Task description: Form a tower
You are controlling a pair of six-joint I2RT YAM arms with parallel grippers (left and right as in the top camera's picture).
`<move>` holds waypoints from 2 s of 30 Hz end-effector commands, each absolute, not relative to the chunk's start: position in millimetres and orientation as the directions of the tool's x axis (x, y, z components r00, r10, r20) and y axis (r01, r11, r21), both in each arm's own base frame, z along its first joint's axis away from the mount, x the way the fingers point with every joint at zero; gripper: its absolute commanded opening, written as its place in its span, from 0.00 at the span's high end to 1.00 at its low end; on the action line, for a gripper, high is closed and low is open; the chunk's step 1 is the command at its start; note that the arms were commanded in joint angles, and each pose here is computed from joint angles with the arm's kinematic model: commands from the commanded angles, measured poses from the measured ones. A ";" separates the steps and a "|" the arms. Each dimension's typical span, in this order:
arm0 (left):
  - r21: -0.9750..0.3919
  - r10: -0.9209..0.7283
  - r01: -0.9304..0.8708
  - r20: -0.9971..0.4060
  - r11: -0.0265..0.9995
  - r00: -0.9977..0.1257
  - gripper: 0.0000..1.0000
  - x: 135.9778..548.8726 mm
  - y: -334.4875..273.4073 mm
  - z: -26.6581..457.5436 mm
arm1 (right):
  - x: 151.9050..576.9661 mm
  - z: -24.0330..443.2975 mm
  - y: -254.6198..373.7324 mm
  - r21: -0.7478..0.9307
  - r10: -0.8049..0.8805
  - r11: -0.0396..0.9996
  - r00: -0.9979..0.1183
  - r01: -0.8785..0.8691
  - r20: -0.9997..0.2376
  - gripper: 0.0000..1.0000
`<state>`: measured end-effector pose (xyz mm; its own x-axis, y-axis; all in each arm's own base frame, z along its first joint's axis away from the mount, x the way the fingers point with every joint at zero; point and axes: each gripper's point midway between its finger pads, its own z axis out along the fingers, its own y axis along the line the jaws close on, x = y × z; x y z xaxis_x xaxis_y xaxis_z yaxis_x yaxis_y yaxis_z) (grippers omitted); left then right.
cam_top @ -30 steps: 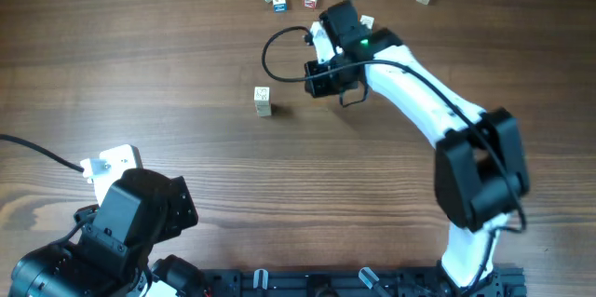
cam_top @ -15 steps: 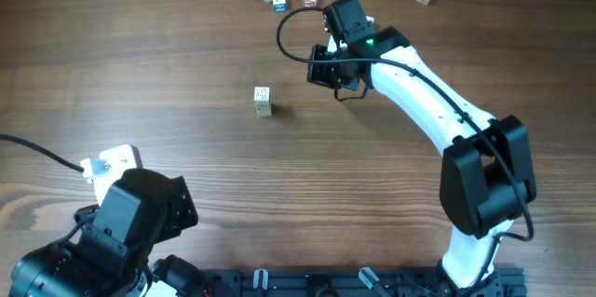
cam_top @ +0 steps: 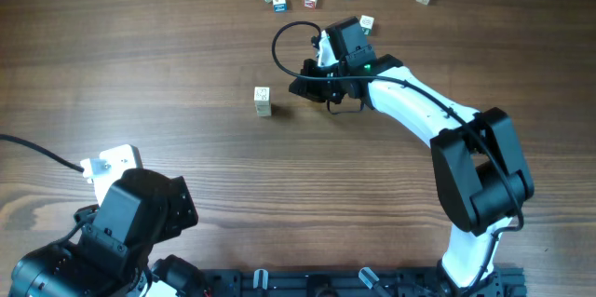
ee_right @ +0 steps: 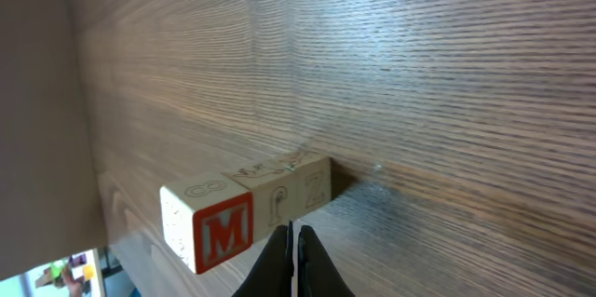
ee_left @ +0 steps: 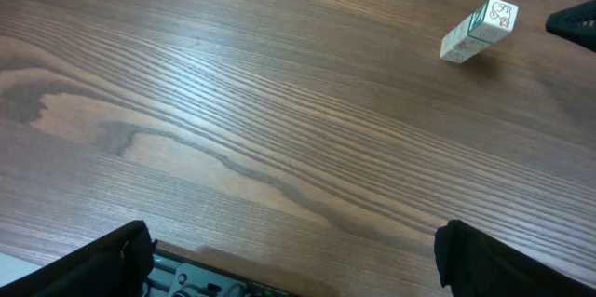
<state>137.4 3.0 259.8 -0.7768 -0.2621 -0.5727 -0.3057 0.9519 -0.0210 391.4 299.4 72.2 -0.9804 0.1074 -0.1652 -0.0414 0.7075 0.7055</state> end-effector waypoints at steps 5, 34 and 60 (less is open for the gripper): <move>-0.004 -0.253 -0.310 -0.585 0.951 -0.770 0.00 138.8 6.5 261.0 | 387.0 60.4 308.5 0.724 0.084 0.688 -0.986 -0.048 -0.146 0.96; -0.004 -0.253 -0.310 -0.585 0.951 -0.770 0.00 138.8 6.5 261.0 | 386.1 58.2 326.7 0.756 0.058 0.649 -0.985 -0.085 -0.160 0.96; -0.004 -0.253 -0.310 -0.585 0.951 -0.770 0.00 138.8 6.5 261.0 | 382.0 54.6 335.4 0.758 0.041 0.645 -0.986 -0.100 -0.164 0.96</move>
<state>137.4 3.0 259.8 -0.7766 -0.2625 -0.5727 -0.3060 0.9518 -0.0213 387.9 333.3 66.5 -0.9795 0.0524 -0.1945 -0.1151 0.6465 0.7541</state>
